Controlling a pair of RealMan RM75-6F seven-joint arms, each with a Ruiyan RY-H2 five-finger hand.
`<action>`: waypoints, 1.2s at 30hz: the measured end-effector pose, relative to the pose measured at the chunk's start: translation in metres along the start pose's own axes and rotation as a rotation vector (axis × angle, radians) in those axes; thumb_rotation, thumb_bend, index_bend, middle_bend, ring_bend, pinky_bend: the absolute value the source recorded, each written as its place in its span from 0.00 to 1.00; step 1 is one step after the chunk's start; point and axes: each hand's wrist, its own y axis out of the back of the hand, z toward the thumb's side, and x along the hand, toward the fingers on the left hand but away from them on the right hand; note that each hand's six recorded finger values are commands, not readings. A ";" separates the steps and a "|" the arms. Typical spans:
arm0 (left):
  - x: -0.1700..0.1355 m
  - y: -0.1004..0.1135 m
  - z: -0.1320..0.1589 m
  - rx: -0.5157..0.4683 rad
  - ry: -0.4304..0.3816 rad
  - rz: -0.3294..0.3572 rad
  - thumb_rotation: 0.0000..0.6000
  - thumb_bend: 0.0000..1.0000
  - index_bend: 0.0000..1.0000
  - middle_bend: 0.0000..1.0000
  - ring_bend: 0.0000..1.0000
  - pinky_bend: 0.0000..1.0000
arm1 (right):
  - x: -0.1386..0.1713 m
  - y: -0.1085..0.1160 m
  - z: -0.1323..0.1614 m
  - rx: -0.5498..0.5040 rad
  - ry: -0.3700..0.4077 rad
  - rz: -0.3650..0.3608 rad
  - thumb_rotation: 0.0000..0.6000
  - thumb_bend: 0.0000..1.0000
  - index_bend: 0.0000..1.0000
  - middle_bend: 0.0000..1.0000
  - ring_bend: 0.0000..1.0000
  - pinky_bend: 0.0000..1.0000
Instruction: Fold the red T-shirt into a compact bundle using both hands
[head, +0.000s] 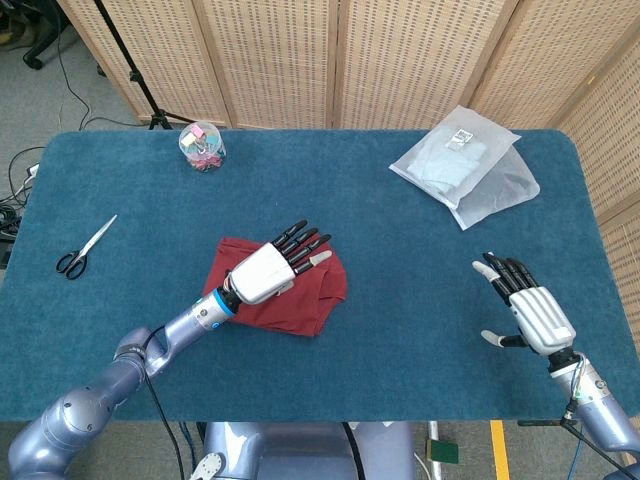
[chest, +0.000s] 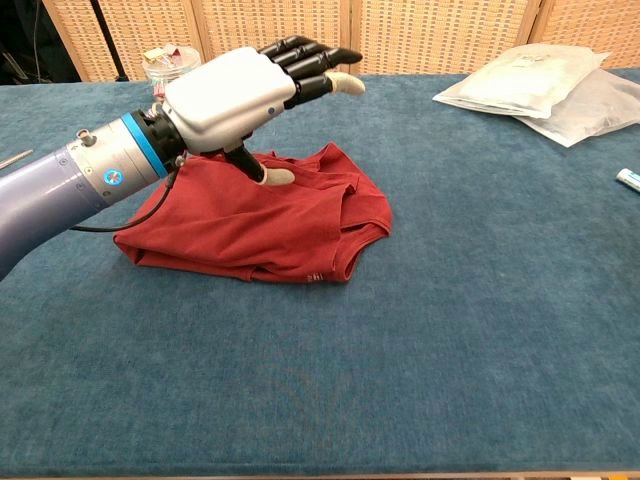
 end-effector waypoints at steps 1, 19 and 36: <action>0.000 -0.003 0.002 -0.003 0.002 -0.012 1.00 0.19 0.03 0.00 0.00 0.00 | 0.000 0.000 0.000 0.000 0.000 0.000 1.00 0.00 0.00 0.00 0.00 0.01; 0.007 -0.042 0.040 -0.029 -0.004 -0.094 1.00 0.20 0.03 0.00 0.00 0.00 | 0.000 0.001 -0.002 -0.007 -0.001 0.004 1.00 0.00 0.00 0.00 0.00 0.01; -0.005 0.028 -0.003 -0.091 0.061 0.157 1.00 0.00 0.00 0.00 0.00 0.00 | 0.006 0.006 0.002 -0.009 0.014 -0.018 1.00 0.00 0.00 0.00 0.00 0.01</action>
